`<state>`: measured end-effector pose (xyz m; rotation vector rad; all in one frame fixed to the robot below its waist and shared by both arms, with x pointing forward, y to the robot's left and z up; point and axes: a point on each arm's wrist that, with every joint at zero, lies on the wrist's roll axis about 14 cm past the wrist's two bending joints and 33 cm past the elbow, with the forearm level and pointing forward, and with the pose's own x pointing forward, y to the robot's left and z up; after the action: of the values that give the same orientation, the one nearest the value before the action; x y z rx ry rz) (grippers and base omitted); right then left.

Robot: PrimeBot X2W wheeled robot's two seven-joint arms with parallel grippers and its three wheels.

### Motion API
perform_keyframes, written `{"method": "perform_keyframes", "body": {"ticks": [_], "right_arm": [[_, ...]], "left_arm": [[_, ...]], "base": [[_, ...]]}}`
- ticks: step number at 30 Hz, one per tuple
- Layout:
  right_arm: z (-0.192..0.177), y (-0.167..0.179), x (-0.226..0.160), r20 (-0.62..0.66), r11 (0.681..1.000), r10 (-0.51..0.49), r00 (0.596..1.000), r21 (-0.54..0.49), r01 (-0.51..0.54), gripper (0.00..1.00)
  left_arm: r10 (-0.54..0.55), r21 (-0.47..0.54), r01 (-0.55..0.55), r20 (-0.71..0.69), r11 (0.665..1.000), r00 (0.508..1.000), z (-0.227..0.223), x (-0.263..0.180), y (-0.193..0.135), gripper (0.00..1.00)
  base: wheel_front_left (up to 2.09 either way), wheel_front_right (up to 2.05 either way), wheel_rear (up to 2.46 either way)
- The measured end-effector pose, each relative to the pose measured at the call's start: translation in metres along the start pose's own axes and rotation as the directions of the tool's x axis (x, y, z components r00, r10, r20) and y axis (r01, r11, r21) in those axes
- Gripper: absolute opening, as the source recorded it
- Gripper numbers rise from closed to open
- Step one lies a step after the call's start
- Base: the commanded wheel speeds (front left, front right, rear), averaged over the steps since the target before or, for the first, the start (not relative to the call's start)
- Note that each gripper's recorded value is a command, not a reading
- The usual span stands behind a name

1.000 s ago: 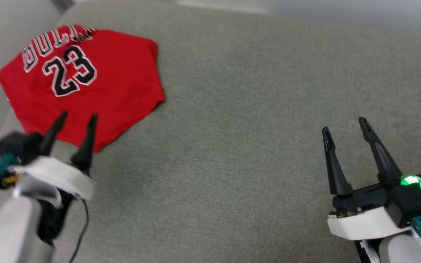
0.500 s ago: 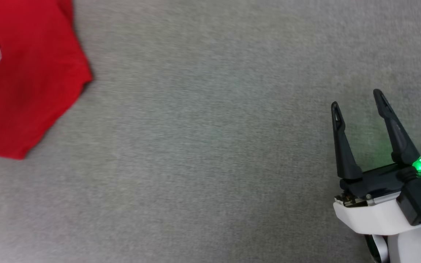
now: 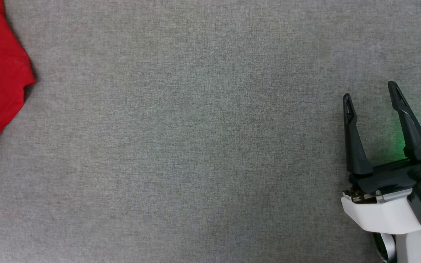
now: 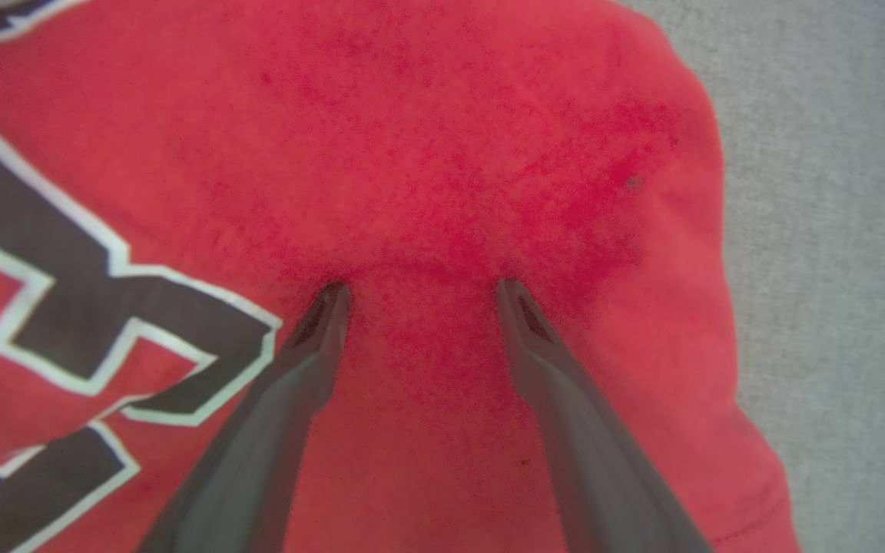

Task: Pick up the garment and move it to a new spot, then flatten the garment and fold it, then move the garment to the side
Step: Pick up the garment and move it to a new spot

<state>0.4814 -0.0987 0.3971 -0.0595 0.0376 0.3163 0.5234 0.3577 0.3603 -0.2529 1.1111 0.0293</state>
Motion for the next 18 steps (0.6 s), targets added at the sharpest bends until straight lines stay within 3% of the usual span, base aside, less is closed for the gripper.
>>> {"method": "perform_keyframes", "body": {"ticks": [1, 10, 14, 18], "right_arm": [[0.000, 0.000, 0.000, 0.000, 1.000, -0.001, 1.000, -0.001, 0.001, 1.00], [0.013, 0.004, -0.001, 0.020, 1.000, 0.011, 1.000, -0.004, -0.011, 1.00], [0.030, 0.010, -0.004, 0.050, 1.000, 0.023, 0.999, 0.003, -0.023, 1.00], [0.053, 0.010, -0.010, 0.092, 1.000, 0.020, 0.996, 0.006, -0.020, 1.00]], "left_arm": [[0.001, 0.006, 0.000, -0.007, 1.000, 1.000, -0.002, 0.000, 0.000, 0.00], [-0.038, 0.006, 0.038, 0.080, 0.999, 0.996, 0.000, -0.012, -0.012, 0.00], [-0.065, 0.020, 0.062, 0.233, 0.998, 0.970, 0.023, -0.038, -0.020, 0.00], [-0.085, 0.077, 0.058, 0.417, 0.995, 0.905, 0.056, -0.085, -0.027, 0.00]], "base": [[0.00, 0.00, 0.00], [0.00, 0.00, 0.00], [0.00, 0.00, 0.00], [0.00, 0.00, 0.00]]}}
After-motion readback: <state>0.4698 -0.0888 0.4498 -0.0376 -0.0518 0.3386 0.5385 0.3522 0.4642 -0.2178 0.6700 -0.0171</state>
